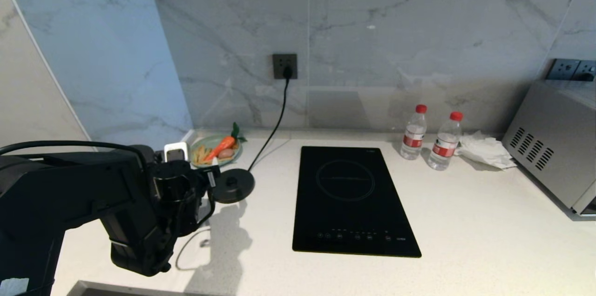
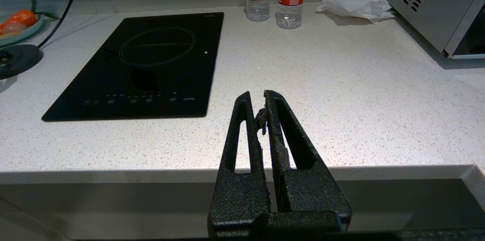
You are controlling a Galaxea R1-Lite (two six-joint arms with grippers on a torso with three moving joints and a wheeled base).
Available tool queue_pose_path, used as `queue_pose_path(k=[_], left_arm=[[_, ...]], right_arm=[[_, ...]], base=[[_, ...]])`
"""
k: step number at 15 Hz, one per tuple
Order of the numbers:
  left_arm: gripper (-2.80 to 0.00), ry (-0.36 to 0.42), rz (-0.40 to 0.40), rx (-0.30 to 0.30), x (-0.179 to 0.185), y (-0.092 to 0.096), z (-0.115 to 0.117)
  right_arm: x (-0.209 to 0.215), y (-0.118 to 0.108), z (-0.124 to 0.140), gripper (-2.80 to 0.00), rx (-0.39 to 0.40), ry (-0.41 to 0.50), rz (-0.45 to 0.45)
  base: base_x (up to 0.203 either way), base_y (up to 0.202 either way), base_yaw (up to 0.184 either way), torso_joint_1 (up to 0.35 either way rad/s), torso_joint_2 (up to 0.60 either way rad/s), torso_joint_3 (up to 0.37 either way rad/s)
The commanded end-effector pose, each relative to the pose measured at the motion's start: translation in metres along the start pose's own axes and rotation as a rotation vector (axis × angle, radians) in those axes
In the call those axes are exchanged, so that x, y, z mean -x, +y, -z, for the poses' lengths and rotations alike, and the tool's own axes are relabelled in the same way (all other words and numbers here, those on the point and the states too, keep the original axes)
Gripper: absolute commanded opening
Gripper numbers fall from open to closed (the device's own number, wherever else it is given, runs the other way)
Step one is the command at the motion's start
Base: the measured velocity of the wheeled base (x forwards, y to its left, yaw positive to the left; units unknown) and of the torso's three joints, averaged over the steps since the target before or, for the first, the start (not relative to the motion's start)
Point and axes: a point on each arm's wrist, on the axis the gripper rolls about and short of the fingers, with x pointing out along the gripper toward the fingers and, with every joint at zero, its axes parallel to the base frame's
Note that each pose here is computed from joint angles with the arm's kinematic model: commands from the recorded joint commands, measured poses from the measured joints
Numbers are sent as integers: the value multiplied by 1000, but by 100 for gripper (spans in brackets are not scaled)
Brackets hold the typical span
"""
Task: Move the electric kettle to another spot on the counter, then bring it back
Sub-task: Grab the kettle
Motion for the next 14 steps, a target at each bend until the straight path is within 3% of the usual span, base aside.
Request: queue_pose_path(k=[1, 9, 14], left_arm=[[0, -19, -15, 11, -9, 0, 1], [0, -65, -63, 38, -38, 6, -15], [0, -54, -77, 26, -43, 10, -8]], right_arm=[[0, 0, 0, -280, 0, 1, -1], [0, 0, 0, -280, 0, 1, 0], [0, 0, 0, -280, 0, 1, 1]], base=[[0, 0, 0, 0, 0, 0], [0, 0, 0, 0, 0, 0], [0, 0, 0, 0, 0, 0]])
